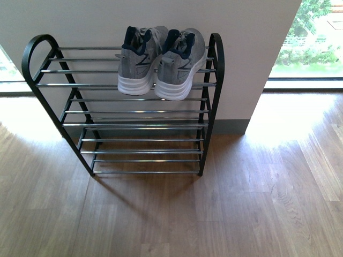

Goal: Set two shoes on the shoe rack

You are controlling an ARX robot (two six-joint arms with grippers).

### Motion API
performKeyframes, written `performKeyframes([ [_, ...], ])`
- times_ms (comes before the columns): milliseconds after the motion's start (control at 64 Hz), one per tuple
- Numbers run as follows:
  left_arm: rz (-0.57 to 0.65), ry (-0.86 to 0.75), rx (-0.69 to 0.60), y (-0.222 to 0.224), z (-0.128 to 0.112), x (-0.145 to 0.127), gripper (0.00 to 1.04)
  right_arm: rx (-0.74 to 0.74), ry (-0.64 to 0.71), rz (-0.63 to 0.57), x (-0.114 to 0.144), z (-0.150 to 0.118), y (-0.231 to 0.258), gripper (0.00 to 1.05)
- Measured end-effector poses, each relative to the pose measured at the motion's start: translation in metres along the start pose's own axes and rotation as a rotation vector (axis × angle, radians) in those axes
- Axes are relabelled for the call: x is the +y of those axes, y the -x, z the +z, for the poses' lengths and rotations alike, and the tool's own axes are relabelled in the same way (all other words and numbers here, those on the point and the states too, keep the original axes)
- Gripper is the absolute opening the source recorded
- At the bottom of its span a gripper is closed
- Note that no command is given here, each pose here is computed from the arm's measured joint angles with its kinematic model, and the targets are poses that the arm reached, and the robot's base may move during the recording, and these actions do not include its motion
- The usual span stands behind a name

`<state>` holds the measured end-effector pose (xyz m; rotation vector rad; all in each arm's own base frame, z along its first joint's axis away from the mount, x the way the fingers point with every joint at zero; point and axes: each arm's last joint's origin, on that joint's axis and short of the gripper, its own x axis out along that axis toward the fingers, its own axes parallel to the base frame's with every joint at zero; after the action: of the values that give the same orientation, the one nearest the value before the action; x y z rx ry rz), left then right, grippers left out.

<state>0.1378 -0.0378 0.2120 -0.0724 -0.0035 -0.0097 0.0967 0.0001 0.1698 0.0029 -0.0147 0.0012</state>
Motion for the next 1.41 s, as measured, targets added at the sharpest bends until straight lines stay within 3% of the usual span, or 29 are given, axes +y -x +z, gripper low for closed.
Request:
performKeyframes([
  [203,0.001,-0.05,0.008,0.009,-0.015,0.016,0.01,0.0,0.0,0.0,0.0,0.0,0.0,0.96],
  [656,0.015,-0.062,0.001,0.022,-0.03,0.039,0.01,0.0,0.0,-0.001,0.0,0.0,0.0,0.96],
  [1407,0.008,-0.064,0.007,0.04,-0.042,0.04,0.01,0.0,0.0,0.0,0.0,0.0,0.0,0.96],
])
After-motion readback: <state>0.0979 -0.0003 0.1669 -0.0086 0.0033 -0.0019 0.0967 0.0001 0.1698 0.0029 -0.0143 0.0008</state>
